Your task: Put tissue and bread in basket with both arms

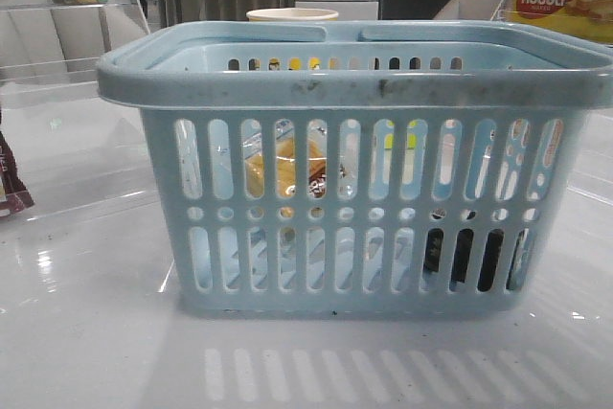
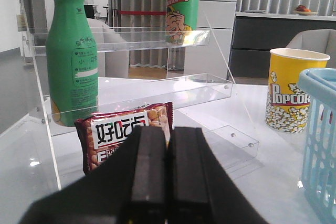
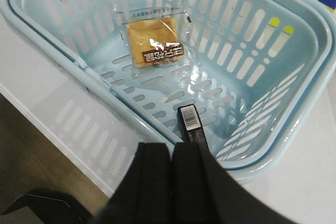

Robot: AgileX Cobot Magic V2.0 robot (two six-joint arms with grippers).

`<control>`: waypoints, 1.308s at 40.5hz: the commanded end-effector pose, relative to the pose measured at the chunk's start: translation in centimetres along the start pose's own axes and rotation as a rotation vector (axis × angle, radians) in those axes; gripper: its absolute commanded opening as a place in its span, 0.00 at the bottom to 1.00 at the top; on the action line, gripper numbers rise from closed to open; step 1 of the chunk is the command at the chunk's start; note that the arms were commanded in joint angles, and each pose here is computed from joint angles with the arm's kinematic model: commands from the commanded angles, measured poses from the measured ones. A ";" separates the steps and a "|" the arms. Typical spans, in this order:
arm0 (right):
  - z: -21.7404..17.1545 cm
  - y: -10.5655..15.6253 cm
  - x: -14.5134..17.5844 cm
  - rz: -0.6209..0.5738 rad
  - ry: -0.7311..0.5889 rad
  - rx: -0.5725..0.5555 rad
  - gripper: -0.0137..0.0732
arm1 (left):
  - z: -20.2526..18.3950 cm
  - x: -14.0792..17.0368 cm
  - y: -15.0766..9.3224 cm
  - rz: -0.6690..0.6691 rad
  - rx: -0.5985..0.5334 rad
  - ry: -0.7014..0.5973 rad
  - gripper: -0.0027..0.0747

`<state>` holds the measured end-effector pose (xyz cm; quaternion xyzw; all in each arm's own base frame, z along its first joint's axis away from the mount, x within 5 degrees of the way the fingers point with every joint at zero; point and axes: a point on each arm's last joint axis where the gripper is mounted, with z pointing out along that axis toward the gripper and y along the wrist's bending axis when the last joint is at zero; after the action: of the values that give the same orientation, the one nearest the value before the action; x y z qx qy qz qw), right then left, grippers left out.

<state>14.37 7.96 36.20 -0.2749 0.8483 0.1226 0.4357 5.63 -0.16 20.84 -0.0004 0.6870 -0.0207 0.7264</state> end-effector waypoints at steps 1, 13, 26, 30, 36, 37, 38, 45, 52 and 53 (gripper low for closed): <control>-0.7 -0.2 -1.3 -0.013 -0.093 0.022 0.22 | -0.2 -0.7 -0.1 -0.011 0.012 -0.101 0.15; -0.7 -0.2 -1.3 -0.013 -0.093 0.022 0.22 | -0.2 -0.7 -0.1 -0.011 0.012 -0.101 0.15; -0.7 -0.2 -1.3 -0.013 -0.097 0.023 0.22 | -0.2 -0.7 -0.1 -0.011 0.012 -0.101 0.15; -1.3 -0.4 -0.7 0.002 -0.108 0.043 0.22 | -0.2 -0.7 -0.1 -0.011 0.012 -0.101 0.15; -3.5 -1.7 1.5 0.070 -0.181 0.182 0.22 | -0.2 -0.7 -0.1 -0.011 0.012 -0.101 0.15; -4.0 -1.9 2.1 0.085 -0.201 0.216 0.22 | -0.2 -0.7 -0.1 -0.011 0.012 -0.101 0.15; -4.4 -2.1 2.5 0.095 -0.221 0.245 0.22 | -0.2 -0.7 -0.1 -0.011 0.012 -0.101 0.15; -5.9 -2.3 7.0 0.158 -0.370 0.470 0.22 | -0.2 -0.7 -0.1 -0.011 0.012 -0.101 0.15; -5.4 -1.4 11.7 0.171 -0.461 0.589 0.22 | -0.2 -0.7 -0.1 -0.011 0.012 -0.101 0.15; -5.1 -1.2 12.5 0.171 -0.466 0.592 0.22 | -0.2 -0.7 -0.1 -0.011 0.012 -0.101 0.15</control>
<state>6.29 0.43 29.25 -0.0444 0.7893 -0.0136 0.6122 5.63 -0.18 20.88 0.0010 0.6855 -0.0222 0.7277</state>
